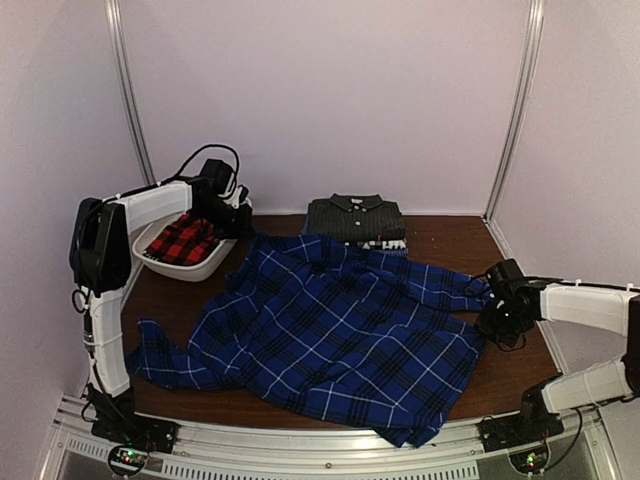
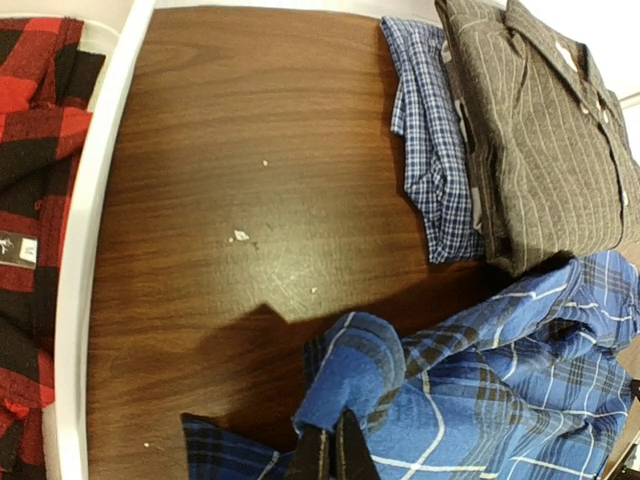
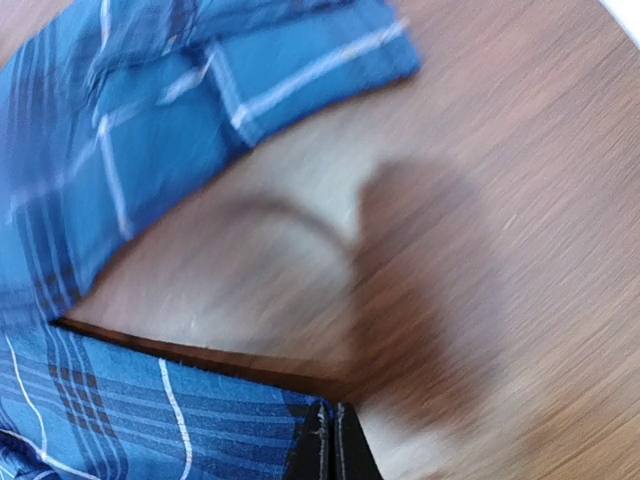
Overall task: Fold and stack the long sleeve shirts
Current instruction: Smooth out the flattened shirt at the center of the board.
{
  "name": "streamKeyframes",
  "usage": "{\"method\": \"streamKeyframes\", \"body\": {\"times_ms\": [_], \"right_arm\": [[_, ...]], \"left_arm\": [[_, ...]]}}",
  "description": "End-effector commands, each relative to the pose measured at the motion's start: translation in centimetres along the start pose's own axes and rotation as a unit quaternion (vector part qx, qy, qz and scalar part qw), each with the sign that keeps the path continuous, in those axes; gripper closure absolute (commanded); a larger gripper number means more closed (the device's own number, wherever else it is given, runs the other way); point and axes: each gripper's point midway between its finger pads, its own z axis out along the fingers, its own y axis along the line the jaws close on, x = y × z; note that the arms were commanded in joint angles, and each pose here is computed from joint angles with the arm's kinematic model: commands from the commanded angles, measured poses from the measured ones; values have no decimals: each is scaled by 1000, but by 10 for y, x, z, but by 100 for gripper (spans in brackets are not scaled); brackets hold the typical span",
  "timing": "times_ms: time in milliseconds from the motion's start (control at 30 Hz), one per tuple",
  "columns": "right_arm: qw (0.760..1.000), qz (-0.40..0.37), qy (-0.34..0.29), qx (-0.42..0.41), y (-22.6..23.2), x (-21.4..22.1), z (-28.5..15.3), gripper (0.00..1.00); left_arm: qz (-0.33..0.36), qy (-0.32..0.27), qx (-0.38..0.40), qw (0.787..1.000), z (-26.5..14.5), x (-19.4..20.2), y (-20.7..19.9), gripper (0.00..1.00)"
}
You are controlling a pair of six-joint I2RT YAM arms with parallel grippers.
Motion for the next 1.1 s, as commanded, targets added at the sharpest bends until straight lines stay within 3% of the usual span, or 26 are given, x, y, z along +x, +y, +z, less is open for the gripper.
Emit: {"method": "streamKeyframes", "body": {"times_ms": [0,167,200,233,300,467,567,667,900,1067], "right_arm": [[999,-7,-21,26,-16,-28,-1,100],[998,-14,-40,35,-18,-51,-7,100],[999,-22,-38,30,-14,-53,-9,95],[999,-31,-34,22,-9,-53,-11,88],[997,-54,-50,11,1,-61,-21,69],[990,-93,-104,-35,34,-82,-53,40],[981,-137,-116,-68,67,-81,-70,38],[969,-200,-103,-103,110,-56,-85,35],[916,-356,-41,-183,179,47,-93,33],[878,-433,-11,-201,198,109,-92,32]], "left_arm": [[6,-46,-8,999,-1,-35,12,100],[10,-59,-14,998,5,-54,21,100],[13,-53,-11,998,8,-54,20,100],[15,-51,-7,999,8,-56,18,95],[17,-50,-10,999,6,-57,18,69],[27,-72,-10,997,-27,-65,7,48],[26,-77,-11,997,-47,-58,3,47],[13,-53,-22,998,-57,-24,5,49],[-25,-18,-38,999,-73,68,14,52],[-52,10,-48,997,-72,126,27,48]]}}
